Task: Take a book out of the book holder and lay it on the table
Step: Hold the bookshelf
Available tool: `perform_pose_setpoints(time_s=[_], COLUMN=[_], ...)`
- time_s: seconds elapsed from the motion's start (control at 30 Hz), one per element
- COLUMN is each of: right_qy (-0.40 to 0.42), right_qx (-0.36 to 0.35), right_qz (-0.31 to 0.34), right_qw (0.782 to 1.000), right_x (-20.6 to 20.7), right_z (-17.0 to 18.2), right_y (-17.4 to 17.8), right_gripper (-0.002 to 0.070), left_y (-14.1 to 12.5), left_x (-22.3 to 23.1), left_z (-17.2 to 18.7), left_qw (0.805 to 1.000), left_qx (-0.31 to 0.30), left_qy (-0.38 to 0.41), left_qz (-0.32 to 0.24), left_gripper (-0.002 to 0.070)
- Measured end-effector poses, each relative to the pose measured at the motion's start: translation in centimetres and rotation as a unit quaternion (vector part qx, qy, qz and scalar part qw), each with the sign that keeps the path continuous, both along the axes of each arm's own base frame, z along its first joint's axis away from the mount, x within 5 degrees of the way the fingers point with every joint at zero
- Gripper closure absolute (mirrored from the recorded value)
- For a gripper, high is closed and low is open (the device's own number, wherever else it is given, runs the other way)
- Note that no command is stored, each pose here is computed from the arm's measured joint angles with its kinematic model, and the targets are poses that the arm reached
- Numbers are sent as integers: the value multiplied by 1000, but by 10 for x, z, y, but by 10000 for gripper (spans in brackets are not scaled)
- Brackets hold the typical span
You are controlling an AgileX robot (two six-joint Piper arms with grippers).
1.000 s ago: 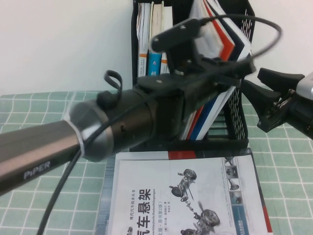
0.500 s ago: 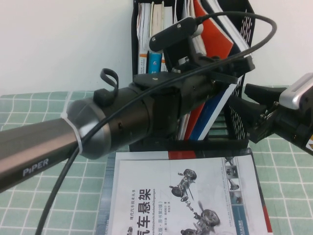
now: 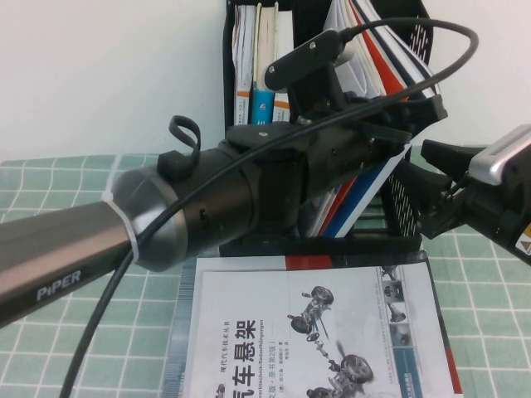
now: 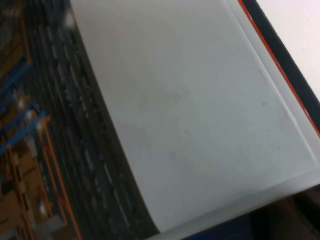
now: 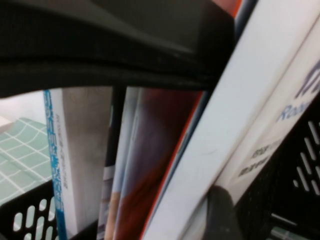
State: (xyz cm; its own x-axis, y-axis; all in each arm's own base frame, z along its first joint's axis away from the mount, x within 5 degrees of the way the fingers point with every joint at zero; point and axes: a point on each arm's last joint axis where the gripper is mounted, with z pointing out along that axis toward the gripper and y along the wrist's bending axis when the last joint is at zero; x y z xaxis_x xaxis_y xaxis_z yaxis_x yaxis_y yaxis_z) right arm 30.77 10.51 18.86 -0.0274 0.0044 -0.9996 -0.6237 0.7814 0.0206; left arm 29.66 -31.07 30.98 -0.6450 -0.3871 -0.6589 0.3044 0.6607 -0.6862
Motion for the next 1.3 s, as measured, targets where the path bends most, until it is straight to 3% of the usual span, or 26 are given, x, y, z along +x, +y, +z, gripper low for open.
perform_pose_setpoints(time_s=[0.33, 0.43, 0.57, 0.97, 1.3], right_qy=[19, 8, 1, -5, -2], right_qx=[3, 17, 16, 21, 29], right_qz=[-17, 1, 10, 8, -9], right_qw=[1000, 1000, 1000, 1000, 1000], right_x=[-1, -3, -4, -3, -2], right_z=[-4, -2, 0, 2, 3], right_y=[4, 11, 13, 15, 13], right_gripper=[259, 258, 258, 258, 258], left_y=[-14, -36, -42, -35, 2], left_x=[-16, -44, -52, -54, -7], left_z=[0, 0, -1, 6, 27], left_qw=[1000, 996, 994, 991, 991], left_qx=[18, 28, 52, 96, 84], left_qy=[-14, -30, -49, -83, -97], left_qz=[-18, -78, -83, -35, 41], left_gripper=[678, 679, 676, 678, 678])
